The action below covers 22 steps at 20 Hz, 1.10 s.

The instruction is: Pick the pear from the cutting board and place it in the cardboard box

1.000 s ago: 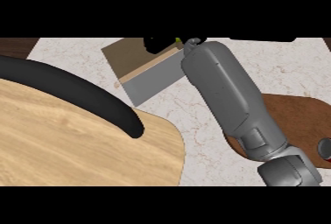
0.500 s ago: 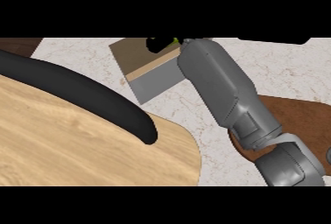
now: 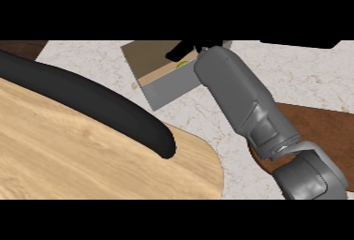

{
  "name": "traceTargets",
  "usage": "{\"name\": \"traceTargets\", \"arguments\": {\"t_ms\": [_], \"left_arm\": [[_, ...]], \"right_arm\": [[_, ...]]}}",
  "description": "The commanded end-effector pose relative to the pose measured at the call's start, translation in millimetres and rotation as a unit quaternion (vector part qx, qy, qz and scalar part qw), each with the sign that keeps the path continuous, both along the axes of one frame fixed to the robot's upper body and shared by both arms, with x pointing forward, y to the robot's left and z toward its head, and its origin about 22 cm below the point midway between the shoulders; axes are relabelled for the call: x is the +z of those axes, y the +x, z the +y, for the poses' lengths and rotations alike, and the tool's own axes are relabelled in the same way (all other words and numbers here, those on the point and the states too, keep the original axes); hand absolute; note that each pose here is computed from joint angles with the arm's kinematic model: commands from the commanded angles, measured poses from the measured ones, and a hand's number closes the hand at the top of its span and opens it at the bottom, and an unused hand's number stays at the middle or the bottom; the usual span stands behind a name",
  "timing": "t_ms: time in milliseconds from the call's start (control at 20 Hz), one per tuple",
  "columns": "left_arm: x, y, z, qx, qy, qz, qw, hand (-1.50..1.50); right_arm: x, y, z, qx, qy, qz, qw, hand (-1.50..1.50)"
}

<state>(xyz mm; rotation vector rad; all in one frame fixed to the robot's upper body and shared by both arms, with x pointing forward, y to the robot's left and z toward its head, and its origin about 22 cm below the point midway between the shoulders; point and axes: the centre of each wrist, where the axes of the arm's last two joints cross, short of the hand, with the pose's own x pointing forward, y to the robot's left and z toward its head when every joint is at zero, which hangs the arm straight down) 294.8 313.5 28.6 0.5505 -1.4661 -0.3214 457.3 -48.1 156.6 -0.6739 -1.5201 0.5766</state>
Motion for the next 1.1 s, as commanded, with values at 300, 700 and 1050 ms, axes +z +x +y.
{"name": "traceTargets", "arguments": {"t_ms": [300, 700, 1050], "left_arm": [[17.0, 8.9, 13.5, 0.029, -0.002, 0.001, 0.9996, 0.0], [-2.1, -15.6, 27.0, 0.05, -0.004, 0.019, 0.9986, 0.0], [-3.7, -23.5, 43.3, 0.065, -0.01, 0.024, 0.9976, 0.0]], "right_arm": [[5.0, 2.4, -7.8, -0.03, 0.115, -0.118, 0.986, -1.5], [2.4, 11.7, -50.3, -0.017, 0.207, -0.14, 0.968, -1.5], [-13.7, 16.7, -136.9, -0.059, 0.211, -0.142, 0.965, -1.5]]}}
